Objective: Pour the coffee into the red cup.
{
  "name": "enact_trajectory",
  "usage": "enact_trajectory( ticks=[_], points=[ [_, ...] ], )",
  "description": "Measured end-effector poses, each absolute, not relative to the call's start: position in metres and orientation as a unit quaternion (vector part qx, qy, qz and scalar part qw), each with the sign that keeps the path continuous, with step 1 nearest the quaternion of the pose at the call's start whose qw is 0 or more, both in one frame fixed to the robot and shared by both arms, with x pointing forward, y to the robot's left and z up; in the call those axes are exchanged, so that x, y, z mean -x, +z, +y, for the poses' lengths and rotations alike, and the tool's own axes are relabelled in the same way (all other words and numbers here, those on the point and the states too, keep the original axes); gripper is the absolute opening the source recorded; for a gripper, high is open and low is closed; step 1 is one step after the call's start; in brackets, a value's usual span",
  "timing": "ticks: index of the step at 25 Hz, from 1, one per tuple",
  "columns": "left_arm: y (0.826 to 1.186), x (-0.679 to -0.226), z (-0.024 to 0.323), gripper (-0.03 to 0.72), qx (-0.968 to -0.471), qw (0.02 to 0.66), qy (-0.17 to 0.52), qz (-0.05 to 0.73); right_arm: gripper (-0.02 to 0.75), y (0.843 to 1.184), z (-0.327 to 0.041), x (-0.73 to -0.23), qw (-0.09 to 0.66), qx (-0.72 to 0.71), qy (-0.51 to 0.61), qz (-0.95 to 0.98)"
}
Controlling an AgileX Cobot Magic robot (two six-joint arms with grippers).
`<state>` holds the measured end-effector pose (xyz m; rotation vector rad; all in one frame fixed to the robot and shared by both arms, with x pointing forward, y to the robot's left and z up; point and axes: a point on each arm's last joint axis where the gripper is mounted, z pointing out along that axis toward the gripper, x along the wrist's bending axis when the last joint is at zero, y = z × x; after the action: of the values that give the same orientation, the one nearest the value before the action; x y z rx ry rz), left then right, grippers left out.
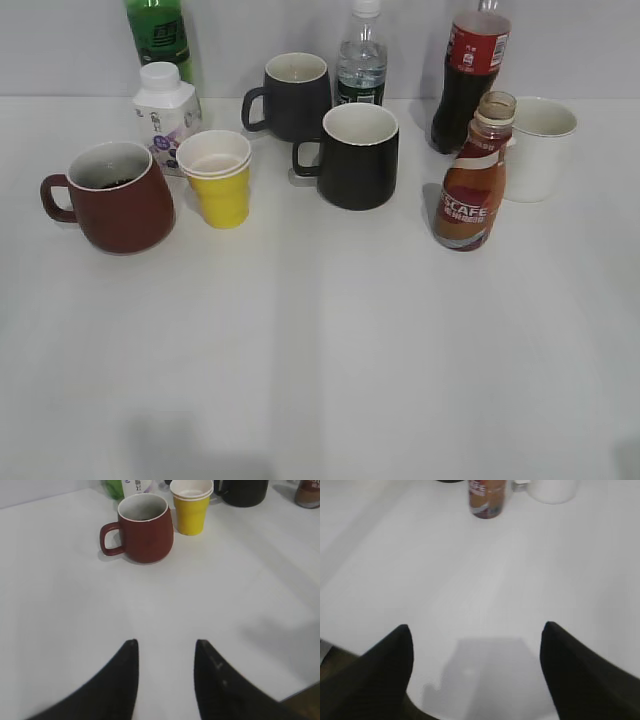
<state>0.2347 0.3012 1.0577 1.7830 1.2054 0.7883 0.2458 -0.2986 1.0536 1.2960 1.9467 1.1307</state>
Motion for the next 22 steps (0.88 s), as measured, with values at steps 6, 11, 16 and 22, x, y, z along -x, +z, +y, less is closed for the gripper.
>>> enact_trajectory(
  ticks=[6, 11, 16, 22],
  points=[
    [1.058, -0.235, 0.3, 0.294, -0.657, 0.379, 0.353, 0.548, 0.592, 1.054, -0.301, -0.243, 0.335, -0.582, 0.381, 0.636],
    [1.058, -0.234, 0.3, 0.294, -0.626, 0.359, 0.374, 0.583, 0.589, 1.054, -0.302, -0.234, 0.364, -0.594, 0.387, 0.604],
    [1.057, -0.23, 0.3, 0.294, -0.618, 0.365, 0.384, 0.581, 0.589, 1.054, -0.302, -0.234, 0.363, -0.594, 0.388, 0.604],
    [1.057, -0.23, 0.3, 0.294, -0.618, 0.366, 0.384, 0.58, 0.588, 1.053, -0.302, -0.234, 0.362, -0.593, 0.391, 0.604]
  ],
)
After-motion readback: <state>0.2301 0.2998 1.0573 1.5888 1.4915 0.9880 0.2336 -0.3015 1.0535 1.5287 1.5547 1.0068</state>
